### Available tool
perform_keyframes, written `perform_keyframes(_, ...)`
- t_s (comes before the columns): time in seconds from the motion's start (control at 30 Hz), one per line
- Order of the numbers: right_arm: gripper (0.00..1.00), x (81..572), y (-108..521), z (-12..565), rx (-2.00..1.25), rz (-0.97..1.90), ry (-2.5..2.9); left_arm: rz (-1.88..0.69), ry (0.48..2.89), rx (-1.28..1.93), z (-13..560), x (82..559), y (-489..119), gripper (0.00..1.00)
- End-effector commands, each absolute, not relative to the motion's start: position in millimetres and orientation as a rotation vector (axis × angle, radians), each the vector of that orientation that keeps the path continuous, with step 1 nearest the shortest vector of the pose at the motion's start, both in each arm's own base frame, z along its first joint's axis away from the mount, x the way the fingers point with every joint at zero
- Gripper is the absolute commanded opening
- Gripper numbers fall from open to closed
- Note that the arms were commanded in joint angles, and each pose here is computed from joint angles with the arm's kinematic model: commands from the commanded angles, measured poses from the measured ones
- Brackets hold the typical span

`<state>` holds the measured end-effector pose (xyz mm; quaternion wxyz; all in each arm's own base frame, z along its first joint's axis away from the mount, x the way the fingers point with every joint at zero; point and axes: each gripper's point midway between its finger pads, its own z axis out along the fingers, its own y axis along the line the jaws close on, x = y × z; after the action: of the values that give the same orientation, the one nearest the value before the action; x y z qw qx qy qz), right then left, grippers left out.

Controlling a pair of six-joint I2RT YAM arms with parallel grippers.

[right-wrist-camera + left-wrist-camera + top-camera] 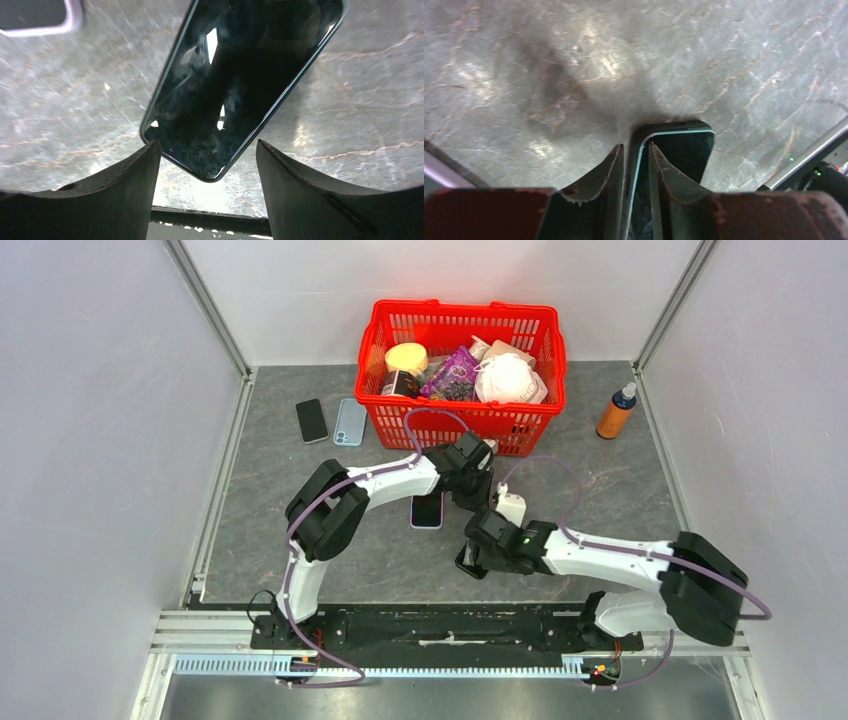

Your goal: Put the phone into the phone case

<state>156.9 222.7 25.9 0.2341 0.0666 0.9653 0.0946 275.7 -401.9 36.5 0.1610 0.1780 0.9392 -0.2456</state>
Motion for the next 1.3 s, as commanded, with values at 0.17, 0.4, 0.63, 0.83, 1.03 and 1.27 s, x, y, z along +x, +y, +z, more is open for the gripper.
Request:
perform_keyframes(0.17, 0.87, 202, 173, 72, 0.442, 0.328, 2.467, -0.66, 2.456, 0.53, 114, 290, -395, 0.58)
perform_keyframes(0.4, 0.93, 221, 123, 90, 0.6, 0.229, 2.418, -0.729, 2.437, 0.65, 116, 228, -409, 0.6)
perform_keyframes(0.63, 0.94, 239, 88, 92, 0.749, 0.215, 2.414, -0.861, 2.467, 0.817, 95, 152, -446, 0.5)
perform_keyframes(0.83, 0.94, 252, 89, 90, 0.755, 0.253, 2.413, -0.878, 2.503, 0.866, 68, 125, -453, 0.46)
perform_keyframes(1.03, 0.92, 265, 106, 76, 0.726, 0.304, 2.467, -0.795, 2.532, 0.835, 41, 123, -425, 0.45)
perform_keyframes(1.27, 0.9, 283, 132, 71, 0.614, 0.355, 2.494, -0.685, 2.571, 0.684, 21, 137, -366, 0.44)
